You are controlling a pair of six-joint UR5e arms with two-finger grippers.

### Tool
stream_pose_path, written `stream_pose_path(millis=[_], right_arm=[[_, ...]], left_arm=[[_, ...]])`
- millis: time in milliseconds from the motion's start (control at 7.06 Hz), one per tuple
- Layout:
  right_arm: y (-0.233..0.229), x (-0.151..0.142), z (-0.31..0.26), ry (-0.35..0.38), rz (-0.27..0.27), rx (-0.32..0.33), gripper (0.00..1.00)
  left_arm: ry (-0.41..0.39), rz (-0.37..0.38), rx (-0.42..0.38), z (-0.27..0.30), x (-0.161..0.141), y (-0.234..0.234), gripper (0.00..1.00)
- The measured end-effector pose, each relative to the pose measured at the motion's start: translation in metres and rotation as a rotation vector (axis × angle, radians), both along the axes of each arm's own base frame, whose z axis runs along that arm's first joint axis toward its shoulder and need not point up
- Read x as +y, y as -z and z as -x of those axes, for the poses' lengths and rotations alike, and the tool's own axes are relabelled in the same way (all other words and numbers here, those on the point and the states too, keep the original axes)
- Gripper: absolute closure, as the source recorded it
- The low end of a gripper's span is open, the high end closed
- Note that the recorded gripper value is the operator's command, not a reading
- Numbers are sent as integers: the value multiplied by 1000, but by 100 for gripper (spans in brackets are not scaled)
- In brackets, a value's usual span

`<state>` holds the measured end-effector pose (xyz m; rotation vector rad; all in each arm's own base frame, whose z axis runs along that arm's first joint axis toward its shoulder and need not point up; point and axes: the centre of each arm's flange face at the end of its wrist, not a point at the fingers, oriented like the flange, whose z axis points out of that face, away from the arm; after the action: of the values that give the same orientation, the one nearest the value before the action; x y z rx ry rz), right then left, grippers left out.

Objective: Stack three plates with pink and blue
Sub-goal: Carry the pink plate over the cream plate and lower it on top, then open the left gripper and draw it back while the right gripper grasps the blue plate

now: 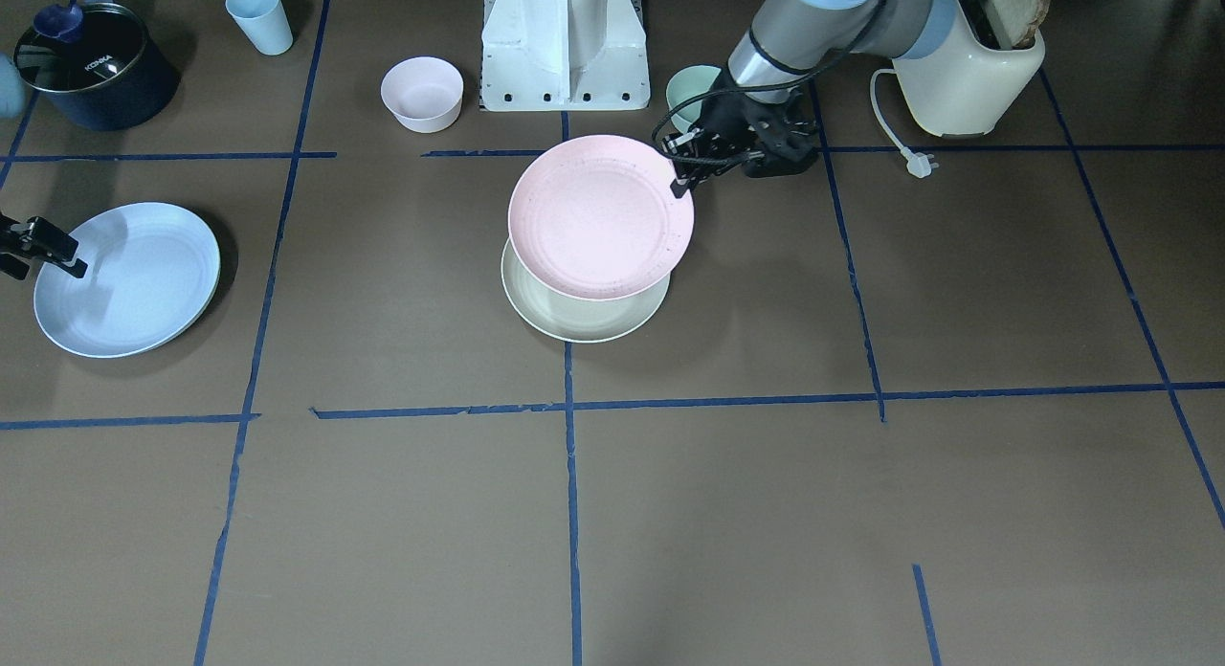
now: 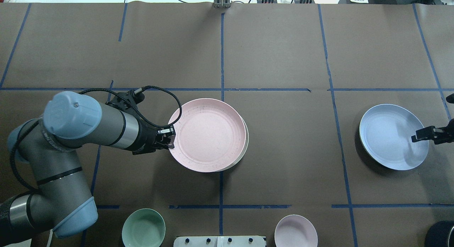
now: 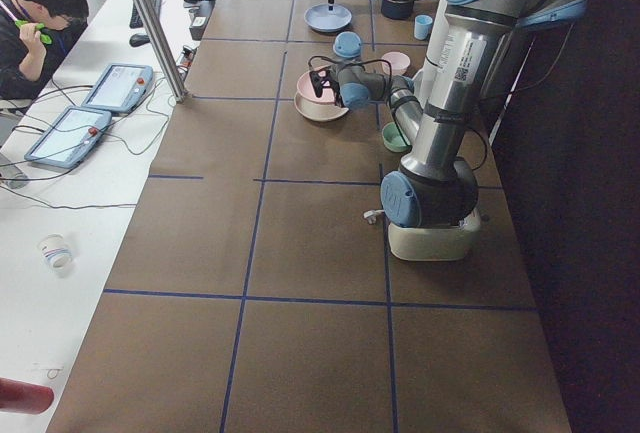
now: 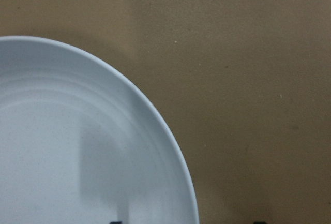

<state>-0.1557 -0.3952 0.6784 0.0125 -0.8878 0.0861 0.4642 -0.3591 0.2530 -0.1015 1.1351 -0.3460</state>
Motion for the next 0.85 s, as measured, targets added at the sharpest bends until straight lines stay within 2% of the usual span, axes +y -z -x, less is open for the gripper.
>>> stream_pose_path(millis=[283, 425, 850], right_arm=[[1, 0, 0, -1, -3, -2, 12], [2, -1, 0, -1, -5, -3, 11], [2, 0, -1, 0, -5, -3, 14]], left_arm=[[-6, 9, -16, -22, 2, -2, 99], [-7, 10, -17, -25, 3, -2, 1], [11, -5, -4, -20, 1, 3, 0]])
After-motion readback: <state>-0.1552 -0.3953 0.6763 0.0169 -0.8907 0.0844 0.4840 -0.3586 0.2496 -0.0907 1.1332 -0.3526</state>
